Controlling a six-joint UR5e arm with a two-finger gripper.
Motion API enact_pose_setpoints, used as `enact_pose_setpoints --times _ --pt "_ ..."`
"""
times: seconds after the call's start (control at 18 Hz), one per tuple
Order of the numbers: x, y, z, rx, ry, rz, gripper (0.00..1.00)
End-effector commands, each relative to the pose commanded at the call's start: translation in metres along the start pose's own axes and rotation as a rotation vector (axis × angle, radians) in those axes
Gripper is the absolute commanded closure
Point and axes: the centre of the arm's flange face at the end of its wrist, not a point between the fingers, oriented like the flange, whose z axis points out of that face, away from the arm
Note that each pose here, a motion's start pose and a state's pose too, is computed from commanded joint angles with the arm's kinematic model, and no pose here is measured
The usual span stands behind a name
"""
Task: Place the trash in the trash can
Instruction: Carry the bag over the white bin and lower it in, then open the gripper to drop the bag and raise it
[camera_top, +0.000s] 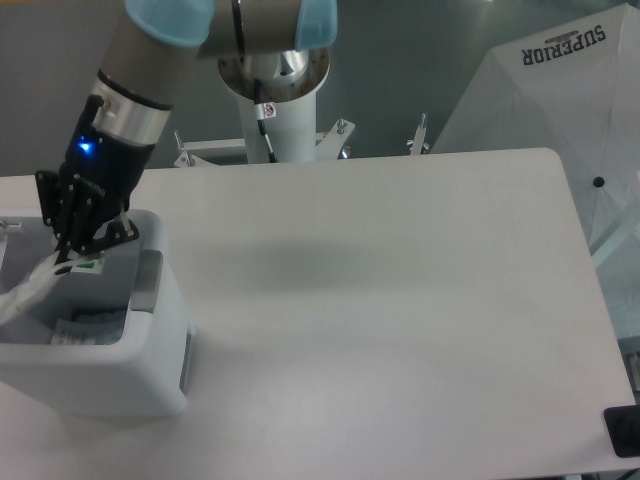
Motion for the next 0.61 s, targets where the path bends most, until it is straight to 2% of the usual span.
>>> enact_pose_setpoints --times 0.11,0.22,0.33,0.44,0.5,0.56,0.61 --pt "0.001 0.002 0.001 -0.004 0.003 -0.007 0.98" --pt "0.002 0.002 -0.003 0.0 -0.001 -0.006 0.9" --pt "0.004 0.001 -0.006 0.002 -0.004 -0.004 0.61" --pt "0.009 -0.002 -0.014 0.011 -0.01 0.008 0.42" --pt "0.01 -0.004 -0.016 0.016 -0.013 0.013 0.26" --pt "0.01 -0.005 -0.018 0.019 -0.016 0.013 0.07" --pt "0.012 -0.008 -0.024 0.026 -0.02 0.011 0.0"
